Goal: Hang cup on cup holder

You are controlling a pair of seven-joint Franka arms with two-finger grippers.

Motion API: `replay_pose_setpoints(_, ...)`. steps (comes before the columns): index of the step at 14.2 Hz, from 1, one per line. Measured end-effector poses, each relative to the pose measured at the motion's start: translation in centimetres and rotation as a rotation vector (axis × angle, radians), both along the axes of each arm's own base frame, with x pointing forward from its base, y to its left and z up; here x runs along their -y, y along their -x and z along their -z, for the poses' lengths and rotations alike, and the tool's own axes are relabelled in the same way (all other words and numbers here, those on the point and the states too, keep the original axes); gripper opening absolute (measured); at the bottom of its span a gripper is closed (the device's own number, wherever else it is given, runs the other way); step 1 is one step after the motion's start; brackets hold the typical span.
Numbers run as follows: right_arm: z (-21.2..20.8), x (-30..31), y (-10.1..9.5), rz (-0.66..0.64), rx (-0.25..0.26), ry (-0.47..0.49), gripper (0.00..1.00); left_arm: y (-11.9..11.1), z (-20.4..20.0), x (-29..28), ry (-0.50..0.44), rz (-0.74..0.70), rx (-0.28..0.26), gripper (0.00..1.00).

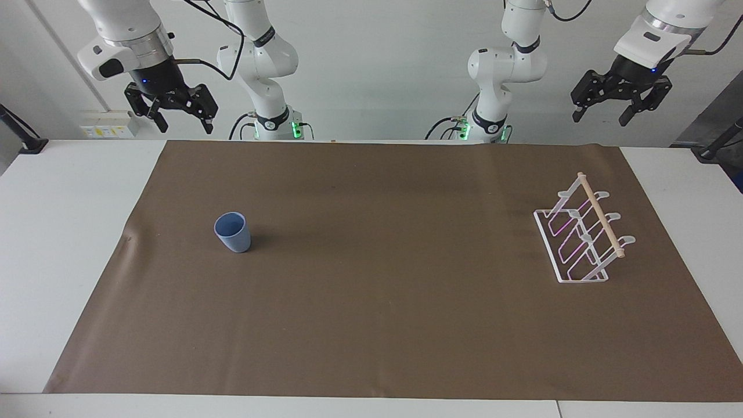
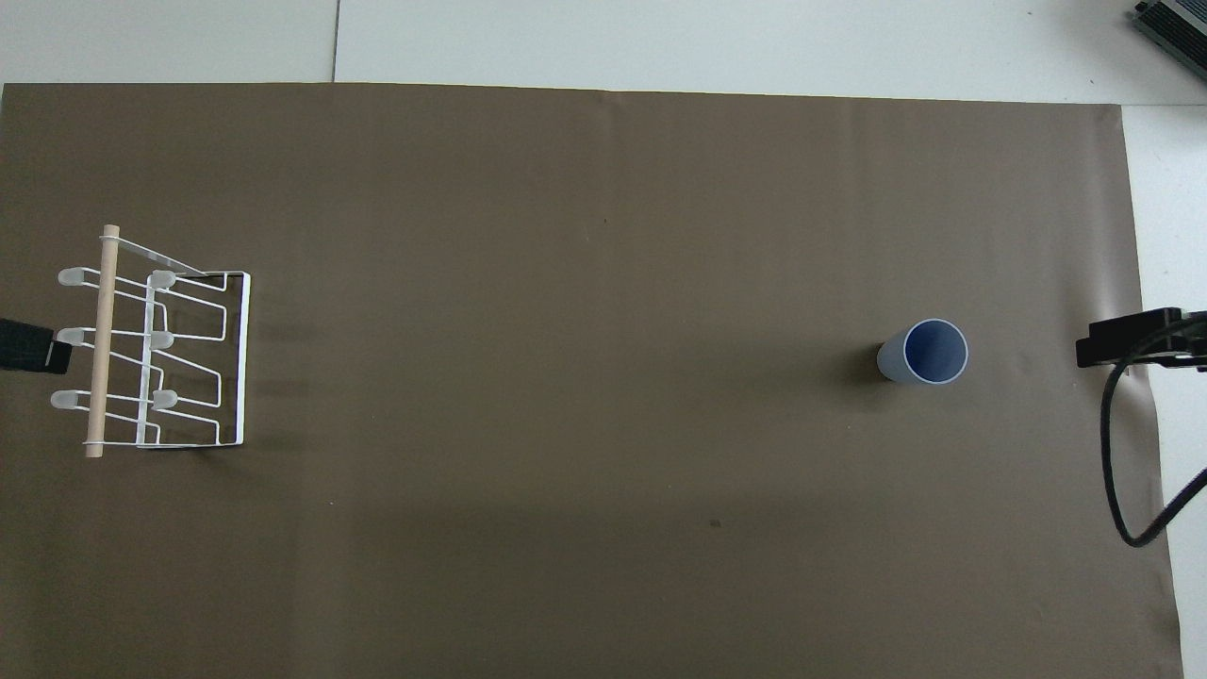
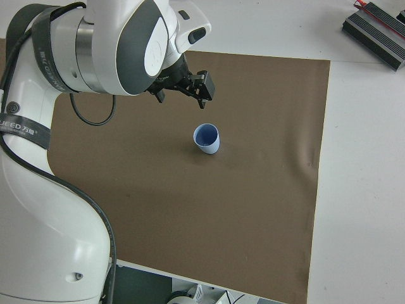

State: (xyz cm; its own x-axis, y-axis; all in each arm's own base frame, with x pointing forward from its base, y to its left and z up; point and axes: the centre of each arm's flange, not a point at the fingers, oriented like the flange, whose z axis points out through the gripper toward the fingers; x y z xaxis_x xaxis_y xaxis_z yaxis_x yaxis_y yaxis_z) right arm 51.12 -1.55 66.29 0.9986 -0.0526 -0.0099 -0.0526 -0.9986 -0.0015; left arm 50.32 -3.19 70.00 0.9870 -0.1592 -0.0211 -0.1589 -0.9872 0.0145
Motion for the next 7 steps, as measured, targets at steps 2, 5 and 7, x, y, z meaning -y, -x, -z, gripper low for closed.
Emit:
replay_pose_setpoints(2, 0.02, 0.0, 0.01, 0.0, -0.001, 0.0, 1.0, 0.02, 0.11, -0.02, 0.0, -0.001, -0.004, 1.0)
replay_pose_setpoints(5, 0.21, 0.02, 0.02, 0.001, -0.006, 0.0, 1.0, 0.12, 0.19, -0.14, -0.001, -0.003, -0.012, 1.0)
replay_pose_setpoints(7, 0.81, 0.07, 0.1, 0.001, -0.016, -0.001, 1.0, 0.24, 0.11, -0.16, -0.001, -0.004, -0.014, 1.0)
